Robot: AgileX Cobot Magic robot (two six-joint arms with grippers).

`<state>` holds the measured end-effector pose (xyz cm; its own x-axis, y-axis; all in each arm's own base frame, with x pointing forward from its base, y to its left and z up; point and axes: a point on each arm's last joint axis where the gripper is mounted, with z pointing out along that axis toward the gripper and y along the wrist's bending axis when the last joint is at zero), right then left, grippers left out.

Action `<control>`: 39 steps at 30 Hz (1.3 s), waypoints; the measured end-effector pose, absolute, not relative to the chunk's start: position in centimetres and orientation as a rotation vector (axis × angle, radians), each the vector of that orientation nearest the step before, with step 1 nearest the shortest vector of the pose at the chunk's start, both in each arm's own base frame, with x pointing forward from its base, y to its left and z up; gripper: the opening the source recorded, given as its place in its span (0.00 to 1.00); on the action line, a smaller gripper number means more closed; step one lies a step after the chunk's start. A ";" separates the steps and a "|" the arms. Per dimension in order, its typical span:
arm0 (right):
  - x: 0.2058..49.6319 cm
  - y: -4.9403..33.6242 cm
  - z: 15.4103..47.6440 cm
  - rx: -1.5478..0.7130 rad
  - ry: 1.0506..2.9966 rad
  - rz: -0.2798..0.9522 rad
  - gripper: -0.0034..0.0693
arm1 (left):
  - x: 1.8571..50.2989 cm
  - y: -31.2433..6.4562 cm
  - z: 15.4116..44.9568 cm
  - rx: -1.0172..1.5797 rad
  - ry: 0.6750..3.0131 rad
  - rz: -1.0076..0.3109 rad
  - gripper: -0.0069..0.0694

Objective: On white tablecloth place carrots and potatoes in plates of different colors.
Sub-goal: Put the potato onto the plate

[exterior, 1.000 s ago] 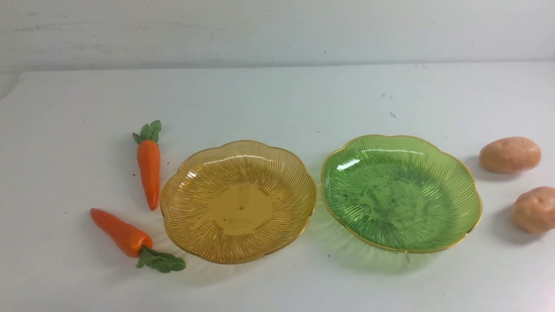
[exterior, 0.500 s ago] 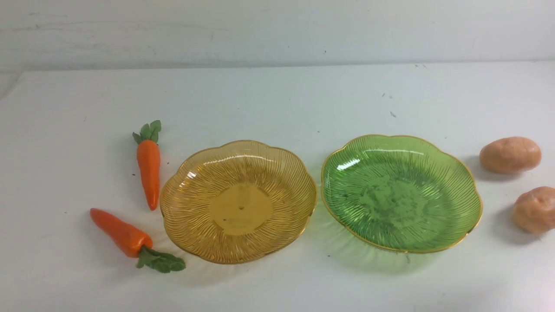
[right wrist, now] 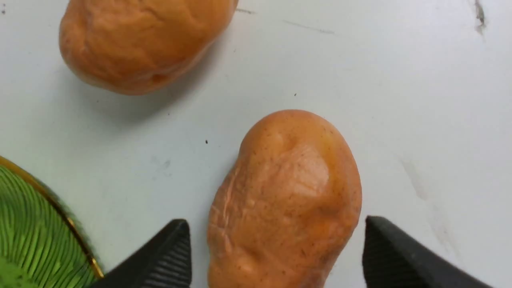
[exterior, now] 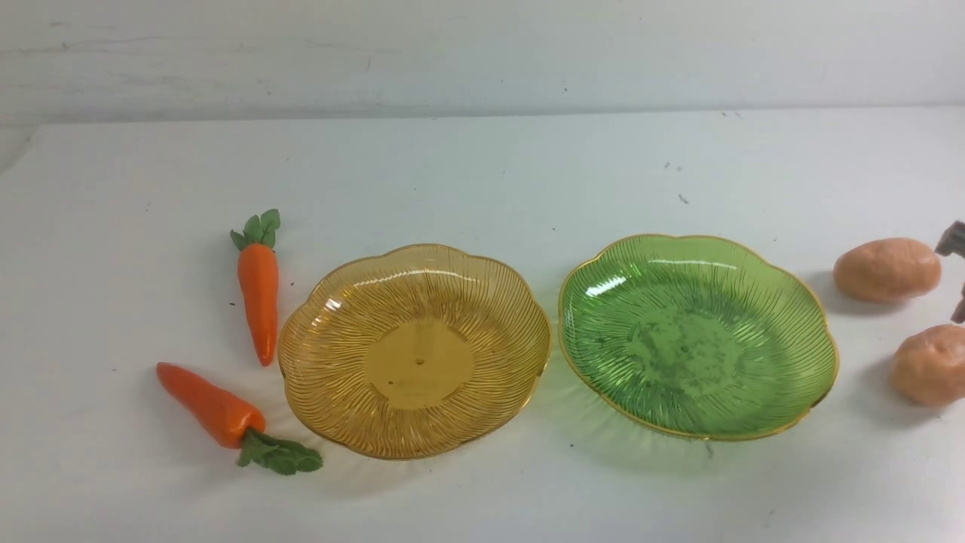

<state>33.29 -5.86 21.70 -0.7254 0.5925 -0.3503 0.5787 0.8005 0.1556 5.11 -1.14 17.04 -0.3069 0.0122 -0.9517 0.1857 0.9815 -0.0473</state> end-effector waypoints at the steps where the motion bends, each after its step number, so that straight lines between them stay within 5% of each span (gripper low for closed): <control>1: 33.6 -5.9 21.0 0.885 2.612 0.047 0.80 | 5.1 -1.1 17.0 0.143 1.877 -0.173 0.09; 6: 34.9 -6.1 17.2 0.897 2.663 0.037 0.97 | 5.1 -1.1 17.0 0.143 1.877 -0.173 0.09; 13: 35.1 -6.2 15.5 0.868 2.724 0.011 0.87 | 5.1 -1.1 17.0 0.143 1.877 -0.173 0.09; 18: 35.4 -6.7 19.3 0.580 2.812 -0.091 0.82 | 5.1 -1.1 17.0 0.143 1.877 -0.173 0.09; 22: 35.2 -6.0 23.9 0.503 2.762 -0.022 0.82 | 5.1 -1.1 17.0 0.143 1.877 -0.173 0.09; 30: 35.8 1.5 27.6 0.117 2.615 0.292 0.82 | 5.1 -1.1 17.0 0.143 1.877 -0.173 0.09; 39: 37.4 8.2 22.6 -0.205 2.677 0.283 0.83 | 5.1 -1.1 17.0 0.143 1.877 -0.173 0.09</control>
